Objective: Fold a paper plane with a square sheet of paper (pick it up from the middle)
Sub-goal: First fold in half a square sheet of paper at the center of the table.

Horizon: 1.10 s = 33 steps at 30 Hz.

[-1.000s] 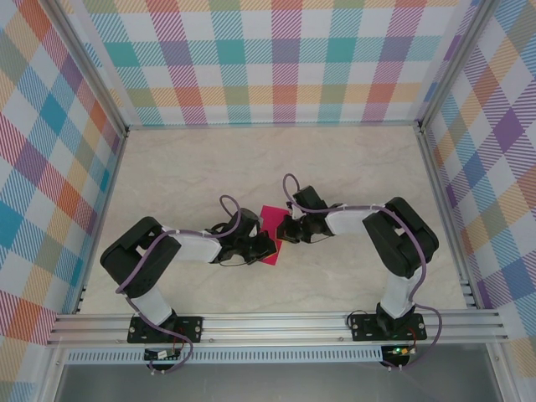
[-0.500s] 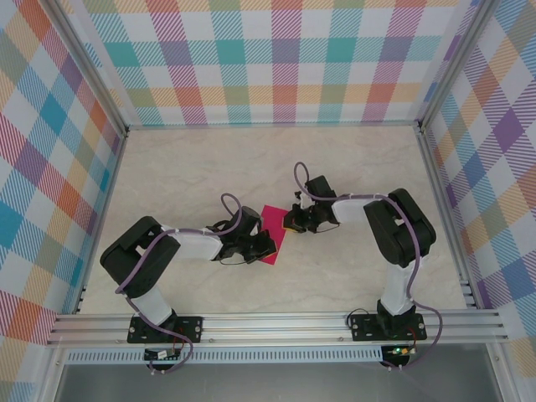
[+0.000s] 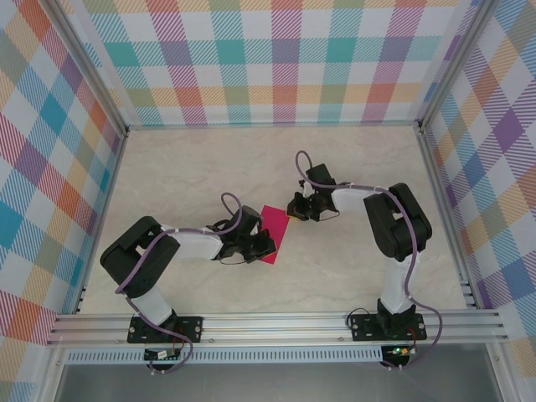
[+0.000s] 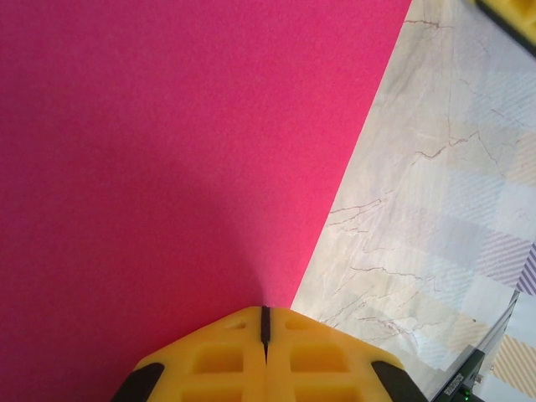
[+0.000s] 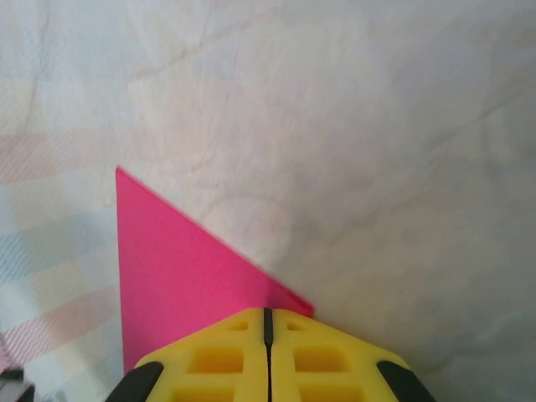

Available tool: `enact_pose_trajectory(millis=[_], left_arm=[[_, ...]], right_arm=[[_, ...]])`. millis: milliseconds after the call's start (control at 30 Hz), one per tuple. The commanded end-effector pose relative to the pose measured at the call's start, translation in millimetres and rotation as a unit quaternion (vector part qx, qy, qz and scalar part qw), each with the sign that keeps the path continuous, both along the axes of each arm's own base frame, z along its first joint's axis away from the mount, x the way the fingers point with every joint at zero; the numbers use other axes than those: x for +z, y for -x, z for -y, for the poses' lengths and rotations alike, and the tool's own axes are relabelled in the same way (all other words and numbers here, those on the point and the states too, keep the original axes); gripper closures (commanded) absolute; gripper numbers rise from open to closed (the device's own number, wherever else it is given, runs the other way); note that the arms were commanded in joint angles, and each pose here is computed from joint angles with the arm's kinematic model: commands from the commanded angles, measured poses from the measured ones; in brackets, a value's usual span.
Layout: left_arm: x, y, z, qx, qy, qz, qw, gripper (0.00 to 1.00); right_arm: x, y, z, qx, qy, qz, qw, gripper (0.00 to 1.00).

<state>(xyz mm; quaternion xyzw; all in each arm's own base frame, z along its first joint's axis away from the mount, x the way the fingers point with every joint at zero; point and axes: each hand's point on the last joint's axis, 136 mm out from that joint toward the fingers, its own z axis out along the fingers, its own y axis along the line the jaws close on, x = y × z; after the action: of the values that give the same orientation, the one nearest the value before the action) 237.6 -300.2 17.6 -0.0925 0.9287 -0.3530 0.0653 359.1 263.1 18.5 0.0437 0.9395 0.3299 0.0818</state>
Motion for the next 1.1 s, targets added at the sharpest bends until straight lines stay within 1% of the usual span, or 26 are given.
enact_pose_trajectory(millis=[0, 67, 100, 167, 233, 300, 400, 500, 633, 833, 933, 1067], left_arm=[[-34.2, 31.8, -27.3, -0.012, -0.077, -0.058, 0.995, 0.97], [-33.6, 30.6, -26.9, -0.011, -0.077, -0.057, 0.995, 0.97], [-33.5, 30.7, -26.6, -0.011, -0.077, -0.057, 0.995, 0.97], [-32.6, 29.2, -26.5, -0.010, -0.077, -0.054, 0.996, 0.97], [-32.9, 28.0, -27.1, -0.008, -0.079, -0.052, 0.995, 0.97], [-32.3, 27.1, -26.8, -0.008, -0.079, -0.049, 0.996, 0.97], [-31.0, 25.4, -25.4, -0.007, -0.077, -0.047, 0.996, 0.97], [-30.1, 24.2, -24.6, -0.007, -0.077, -0.045, 0.996, 0.97], [-26.9, 23.0, -22.3, -0.018, -0.075, -0.039, 0.996, 0.97], [-20.1, 20.4, -16.4, -0.029, -0.063, -0.027, 0.997, 0.97], [-7.9, 15.5, -4.7, -0.044, -0.038, -0.011, 0.998, 0.97], [17.3, 1.6, 8.2, -0.056, -0.015, 0.030, 0.998, 0.96]], right_arm=[[9.2, -30.6, 23.5, -0.039, 0.052, 0.048, 0.997, 0.93], [21.2, -33.0, 19.2, -0.035, 0.038, 0.058, 0.997, 0.93], [29.3, -30.5, 12.6, -0.023, 0.017, 0.064, 0.998, 0.93], [48.6, -21.1, -2.0, 0.003, -0.039, 0.082, 0.996, 0.93], [60.0, -4.3, -11.0, 0.022, -0.069, 0.087, 0.994, 0.93], [61.7, 12.5, -16.3, 0.036, -0.082, 0.073, 0.993, 0.93], [52.7, 36.5, -24.4, 0.053, -0.097, 0.041, 0.993, 0.93], [38.1, 51.3, -30.9, 0.066, -0.098, 0.013, 0.993, 0.93], [22.4, 59.5, -35.1, 0.076, -0.093, -0.008, 0.993, 0.93], [0.9, 62.6, -24.5, 0.072, -0.049, -0.027, 0.996, 0.93], [-7.9, 64.6, -19.1, 0.071, -0.028, -0.036, 0.996, 0.93], [-16.4, 65.4, -11.4, 0.067, 0.001, -0.045, 0.997, 0.94]])
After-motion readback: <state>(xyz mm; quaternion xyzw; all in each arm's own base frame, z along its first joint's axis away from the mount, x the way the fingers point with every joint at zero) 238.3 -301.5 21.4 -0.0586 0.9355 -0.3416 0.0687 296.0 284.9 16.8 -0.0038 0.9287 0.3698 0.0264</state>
